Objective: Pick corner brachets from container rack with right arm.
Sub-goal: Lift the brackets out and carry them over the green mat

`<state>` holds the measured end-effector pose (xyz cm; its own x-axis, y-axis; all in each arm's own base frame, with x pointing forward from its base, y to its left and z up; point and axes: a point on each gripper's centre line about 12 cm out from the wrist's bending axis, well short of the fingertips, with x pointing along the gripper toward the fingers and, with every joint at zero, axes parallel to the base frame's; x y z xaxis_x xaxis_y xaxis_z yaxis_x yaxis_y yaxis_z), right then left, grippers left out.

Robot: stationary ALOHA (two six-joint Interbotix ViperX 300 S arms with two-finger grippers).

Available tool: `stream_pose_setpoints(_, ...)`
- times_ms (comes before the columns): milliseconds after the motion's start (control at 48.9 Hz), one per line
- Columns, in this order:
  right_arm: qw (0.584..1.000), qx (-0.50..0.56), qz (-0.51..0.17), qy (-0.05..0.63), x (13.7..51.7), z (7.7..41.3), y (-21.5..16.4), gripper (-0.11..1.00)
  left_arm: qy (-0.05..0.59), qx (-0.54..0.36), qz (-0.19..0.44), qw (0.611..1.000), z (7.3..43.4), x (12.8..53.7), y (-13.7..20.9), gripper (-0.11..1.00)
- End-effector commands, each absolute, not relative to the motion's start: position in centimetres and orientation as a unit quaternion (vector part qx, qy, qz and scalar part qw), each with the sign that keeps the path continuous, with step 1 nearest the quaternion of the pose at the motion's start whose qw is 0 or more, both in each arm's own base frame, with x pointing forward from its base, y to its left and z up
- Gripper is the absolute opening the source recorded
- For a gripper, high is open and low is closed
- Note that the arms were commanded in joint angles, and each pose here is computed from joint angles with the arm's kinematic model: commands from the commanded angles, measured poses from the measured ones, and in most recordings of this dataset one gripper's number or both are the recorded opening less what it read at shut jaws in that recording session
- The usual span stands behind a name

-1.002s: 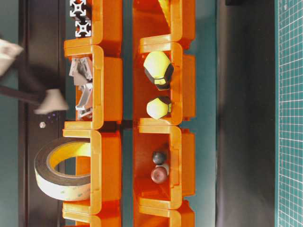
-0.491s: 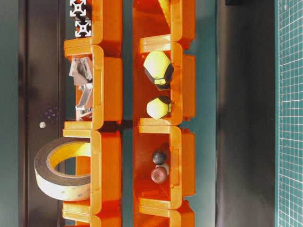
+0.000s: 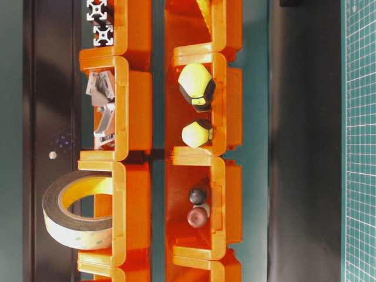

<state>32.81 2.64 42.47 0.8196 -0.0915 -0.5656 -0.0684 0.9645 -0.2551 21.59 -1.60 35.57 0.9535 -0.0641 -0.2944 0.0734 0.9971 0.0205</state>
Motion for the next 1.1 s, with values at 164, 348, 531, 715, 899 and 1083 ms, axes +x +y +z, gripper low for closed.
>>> stream_pose_setpoints(164,0.951,-0.112,0.078,0.277,32.2,37.1,8.3,0.28,0.126,0.015,-0.036,0.991,36.9,21.1,-1.6,0.00)
stream_pose_setpoints(348,0.936,-0.110,0.109,0.317,34.2,31.5,11.2,0.28,0.141,0.019,-0.036,0.989,36.2,20.8,-1.6,0.00)
stream_pose_setpoints(531,0.906,-0.131,0.111,0.386,36.8,25.7,12.5,0.28,0.176,0.019,-0.037,0.984,35.2,19.8,-1.6,0.00)
stream_pose_setpoints(715,0.871,-0.181,0.098,0.447,39.3,20.8,12.9,0.28,0.168,0.019,-0.039,0.985,35.5,19.4,-1.6,0.00)
stream_pose_setpoints(899,0.844,-0.241,0.080,0.473,41.5,18.4,12.6,0.28,0.167,0.019,-0.039,0.985,35.5,19.3,-1.6,0.00)
stream_pose_setpoints(1083,0.835,-0.265,0.076,0.475,43.0,17.0,12.5,0.28,0.166,0.018,-0.039,0.985,35.5,19.3,-1.6,0.00)
